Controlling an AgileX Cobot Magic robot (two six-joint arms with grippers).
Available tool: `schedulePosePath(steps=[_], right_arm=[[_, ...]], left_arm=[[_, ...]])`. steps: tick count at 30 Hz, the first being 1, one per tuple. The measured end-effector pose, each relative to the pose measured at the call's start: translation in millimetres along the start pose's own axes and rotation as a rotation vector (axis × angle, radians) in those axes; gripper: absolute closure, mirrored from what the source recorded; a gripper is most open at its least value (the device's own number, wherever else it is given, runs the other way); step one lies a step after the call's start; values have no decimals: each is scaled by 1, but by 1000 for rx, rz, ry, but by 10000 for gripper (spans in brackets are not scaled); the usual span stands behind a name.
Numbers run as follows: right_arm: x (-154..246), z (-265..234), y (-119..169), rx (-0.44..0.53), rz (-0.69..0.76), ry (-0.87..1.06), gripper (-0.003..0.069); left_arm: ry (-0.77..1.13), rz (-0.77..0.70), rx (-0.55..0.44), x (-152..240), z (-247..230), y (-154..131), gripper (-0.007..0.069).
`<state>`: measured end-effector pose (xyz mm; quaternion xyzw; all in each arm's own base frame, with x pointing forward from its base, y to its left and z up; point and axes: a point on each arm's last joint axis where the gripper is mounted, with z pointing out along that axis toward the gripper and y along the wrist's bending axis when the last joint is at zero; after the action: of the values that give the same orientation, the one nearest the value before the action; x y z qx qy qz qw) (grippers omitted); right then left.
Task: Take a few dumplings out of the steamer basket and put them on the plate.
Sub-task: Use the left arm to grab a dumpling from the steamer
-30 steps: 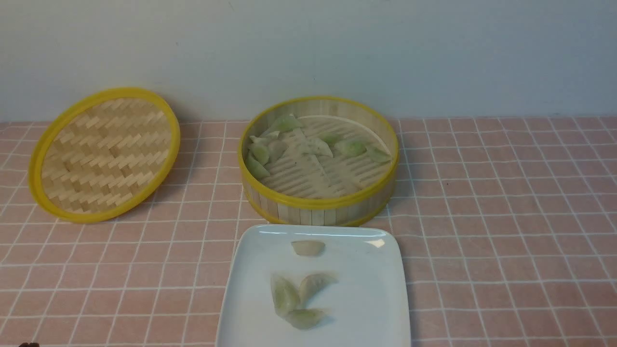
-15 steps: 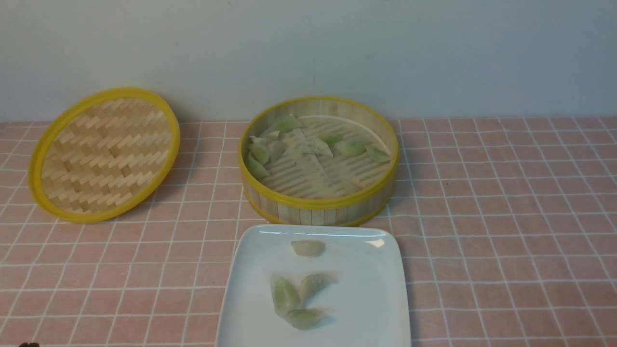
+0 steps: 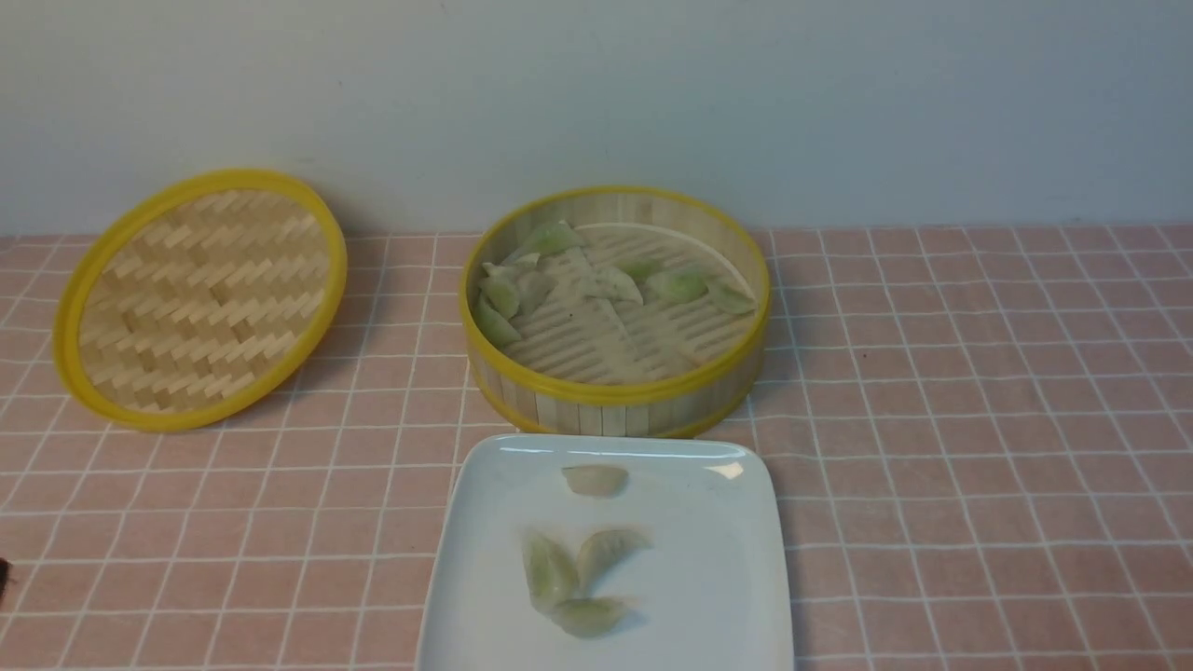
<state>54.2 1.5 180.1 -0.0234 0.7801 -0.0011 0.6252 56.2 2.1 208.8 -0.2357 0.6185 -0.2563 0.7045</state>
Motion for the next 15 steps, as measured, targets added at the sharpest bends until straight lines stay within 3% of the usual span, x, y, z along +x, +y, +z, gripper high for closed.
schedulePosePath(steps=[3, 7, 8, 11, 15], right_arm=[[0, 0, 0, 0, 0, 0, 673], [-2, 0, 1, -14, 69, -33, 673], [-2, 1, 1, -17, 86, -37, 673], [-13, 0, 2, -48, 316, -167, 673], [-27, -4, -3, -72, 603, -328, 673]], left_arm=[[-115, -58, 18, -13, -1, -4, 631], [-154, 1, 116, -57, -3, -48, 631], [-144, 8, 115, -56, -3, -48, 631], [27, 145, 113, -92, 13, -92, 631], [435, 327, 15, -114, 57, -129, 631]])
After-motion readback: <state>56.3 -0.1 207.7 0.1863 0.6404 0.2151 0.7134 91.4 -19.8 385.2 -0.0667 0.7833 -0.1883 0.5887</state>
